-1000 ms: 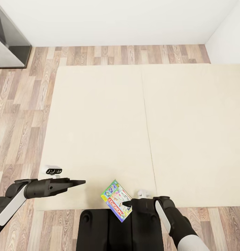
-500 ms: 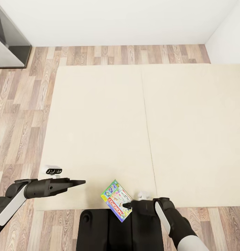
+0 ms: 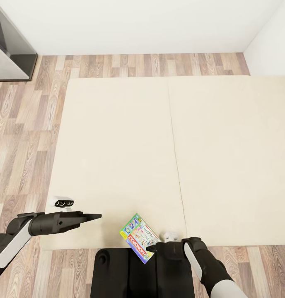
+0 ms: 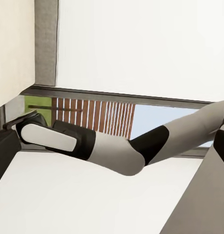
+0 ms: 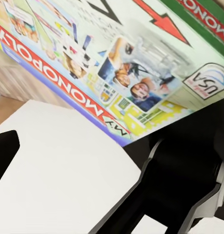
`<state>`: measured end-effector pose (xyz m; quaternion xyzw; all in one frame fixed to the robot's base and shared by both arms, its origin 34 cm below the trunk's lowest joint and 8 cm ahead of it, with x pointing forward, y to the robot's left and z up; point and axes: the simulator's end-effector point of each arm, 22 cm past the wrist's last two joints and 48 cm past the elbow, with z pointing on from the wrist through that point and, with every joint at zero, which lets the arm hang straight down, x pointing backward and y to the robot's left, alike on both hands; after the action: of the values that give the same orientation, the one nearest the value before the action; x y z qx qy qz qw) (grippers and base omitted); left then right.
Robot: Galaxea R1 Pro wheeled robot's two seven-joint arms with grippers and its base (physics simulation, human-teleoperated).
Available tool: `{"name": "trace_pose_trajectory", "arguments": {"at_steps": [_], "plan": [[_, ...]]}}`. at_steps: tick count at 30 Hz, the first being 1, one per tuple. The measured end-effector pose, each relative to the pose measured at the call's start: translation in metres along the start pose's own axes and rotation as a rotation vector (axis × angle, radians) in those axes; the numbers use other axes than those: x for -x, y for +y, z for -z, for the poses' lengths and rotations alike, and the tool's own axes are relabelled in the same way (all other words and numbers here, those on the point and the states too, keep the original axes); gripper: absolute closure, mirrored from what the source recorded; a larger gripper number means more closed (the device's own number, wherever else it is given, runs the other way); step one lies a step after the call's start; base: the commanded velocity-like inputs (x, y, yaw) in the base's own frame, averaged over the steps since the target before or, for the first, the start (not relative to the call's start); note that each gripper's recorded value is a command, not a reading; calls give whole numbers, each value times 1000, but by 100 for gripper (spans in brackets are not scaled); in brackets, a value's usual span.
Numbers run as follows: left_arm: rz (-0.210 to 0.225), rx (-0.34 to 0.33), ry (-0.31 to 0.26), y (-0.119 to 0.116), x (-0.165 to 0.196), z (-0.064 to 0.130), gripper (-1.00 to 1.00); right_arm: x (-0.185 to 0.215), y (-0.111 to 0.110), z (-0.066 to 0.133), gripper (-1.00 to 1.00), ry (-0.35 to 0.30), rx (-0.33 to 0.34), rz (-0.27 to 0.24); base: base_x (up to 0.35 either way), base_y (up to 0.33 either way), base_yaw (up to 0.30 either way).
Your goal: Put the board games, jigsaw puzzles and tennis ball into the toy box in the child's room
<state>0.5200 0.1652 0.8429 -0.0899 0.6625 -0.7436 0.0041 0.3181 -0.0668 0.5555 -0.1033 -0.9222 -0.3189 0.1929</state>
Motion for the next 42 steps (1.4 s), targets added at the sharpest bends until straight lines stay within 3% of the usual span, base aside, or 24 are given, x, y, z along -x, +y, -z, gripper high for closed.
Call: {"name": "trace_pose_trajectory", "arguments": {"at_steps": [42], "plan": [[22, 3, -4, 10, -2, 2, -100, 25, -14, -2, -100, -45, -66, 18, 0, 0, 0]]}}
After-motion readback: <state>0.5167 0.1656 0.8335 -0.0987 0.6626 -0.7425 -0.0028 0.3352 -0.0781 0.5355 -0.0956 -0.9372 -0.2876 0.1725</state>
